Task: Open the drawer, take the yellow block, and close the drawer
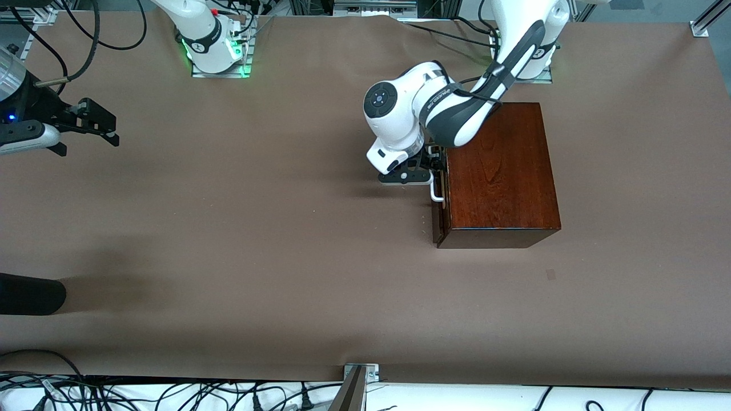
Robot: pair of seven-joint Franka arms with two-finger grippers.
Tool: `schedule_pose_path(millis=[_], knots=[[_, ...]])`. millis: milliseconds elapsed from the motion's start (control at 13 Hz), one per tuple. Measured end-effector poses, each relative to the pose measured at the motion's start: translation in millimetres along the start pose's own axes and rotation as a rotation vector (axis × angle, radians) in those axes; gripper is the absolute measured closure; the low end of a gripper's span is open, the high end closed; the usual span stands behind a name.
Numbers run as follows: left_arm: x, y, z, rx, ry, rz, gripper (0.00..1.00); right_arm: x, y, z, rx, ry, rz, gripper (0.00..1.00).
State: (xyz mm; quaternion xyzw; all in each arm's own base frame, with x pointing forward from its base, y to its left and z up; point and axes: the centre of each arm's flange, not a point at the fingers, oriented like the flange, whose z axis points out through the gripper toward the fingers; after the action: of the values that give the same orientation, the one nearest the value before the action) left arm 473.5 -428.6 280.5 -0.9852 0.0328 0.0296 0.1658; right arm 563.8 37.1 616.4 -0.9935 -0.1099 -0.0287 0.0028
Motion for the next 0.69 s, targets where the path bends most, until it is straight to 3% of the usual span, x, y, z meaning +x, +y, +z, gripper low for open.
schedule_pose_path(millis=[383,690], knots=[[-6.0,7.7,15.5,0.016,-0.015,-0.003,0.0,0.0,0.1,0.0,0.0,0.0,0.0,0.0],[-5.9,14.4,12.9,-0.015,0.008,-0.013,0.0,0.0,0.2,0.0,0.0,0.0,0.0,0.0]])
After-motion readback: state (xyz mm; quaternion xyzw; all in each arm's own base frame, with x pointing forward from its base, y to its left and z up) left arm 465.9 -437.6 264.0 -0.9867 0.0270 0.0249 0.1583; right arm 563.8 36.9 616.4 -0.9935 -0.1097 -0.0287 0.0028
